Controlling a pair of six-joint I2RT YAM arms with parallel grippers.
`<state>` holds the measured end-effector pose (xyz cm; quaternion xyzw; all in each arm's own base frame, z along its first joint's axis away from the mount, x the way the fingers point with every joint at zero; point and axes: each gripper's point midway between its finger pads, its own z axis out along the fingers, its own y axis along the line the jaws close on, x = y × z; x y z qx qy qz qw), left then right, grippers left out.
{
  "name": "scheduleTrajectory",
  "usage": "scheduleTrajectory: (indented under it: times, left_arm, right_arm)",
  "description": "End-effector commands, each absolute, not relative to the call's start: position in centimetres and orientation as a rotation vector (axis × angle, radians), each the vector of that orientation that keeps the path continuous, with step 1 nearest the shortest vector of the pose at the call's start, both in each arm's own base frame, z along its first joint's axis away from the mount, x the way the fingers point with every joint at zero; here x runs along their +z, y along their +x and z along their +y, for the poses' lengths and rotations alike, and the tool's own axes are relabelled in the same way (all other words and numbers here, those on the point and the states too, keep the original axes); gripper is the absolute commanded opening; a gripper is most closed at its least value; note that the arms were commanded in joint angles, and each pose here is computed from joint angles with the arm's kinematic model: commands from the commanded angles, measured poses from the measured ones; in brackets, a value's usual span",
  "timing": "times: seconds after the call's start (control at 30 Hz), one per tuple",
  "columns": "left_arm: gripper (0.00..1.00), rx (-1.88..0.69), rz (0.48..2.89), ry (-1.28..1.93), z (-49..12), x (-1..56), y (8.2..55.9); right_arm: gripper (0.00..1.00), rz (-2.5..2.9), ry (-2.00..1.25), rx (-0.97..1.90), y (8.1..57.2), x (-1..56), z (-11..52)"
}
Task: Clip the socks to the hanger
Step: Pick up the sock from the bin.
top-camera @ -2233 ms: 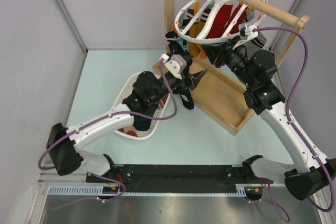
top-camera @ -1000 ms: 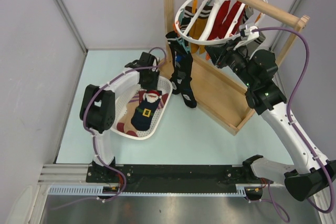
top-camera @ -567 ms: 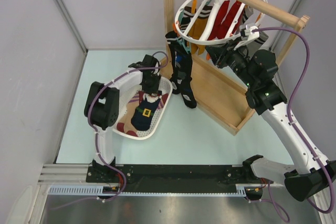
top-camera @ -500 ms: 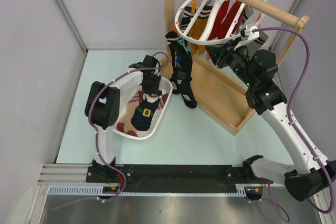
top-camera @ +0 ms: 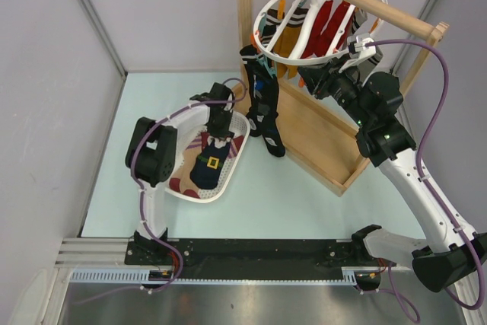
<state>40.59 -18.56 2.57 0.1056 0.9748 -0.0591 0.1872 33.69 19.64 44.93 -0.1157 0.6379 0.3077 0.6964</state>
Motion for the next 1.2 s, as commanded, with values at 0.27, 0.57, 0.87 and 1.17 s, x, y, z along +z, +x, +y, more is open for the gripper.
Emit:
scheduleTrajectory:
  times: [0.27,0.57,0.87,1.17]
  left_arm:
    - [0.1,-0.156,2.53,0.263,-16.9,12.4,39.3]
    - [0.12,-0.234,2.313,0.272,-16.4,18.7,37.7]
    - [0.0,-0.426,1.743,0.436,-18.8,31.3,33.4]
    - [0.0,-0.571,1.28,0.681,-24.9,39.3,27.1]
  right_arm:
    - [0.09,1.35,-0.246,0.676,32.8,47.9,18.8]
    - [0.09,1.341,-0.243,0.674,32.5,48.2,18.5]
    - [0.09,1.334,-0.236,0.684,32.6,48.4,18.6]
    - [0.08,1.328,-0.232,0.692,32.4,48.7,18.5]
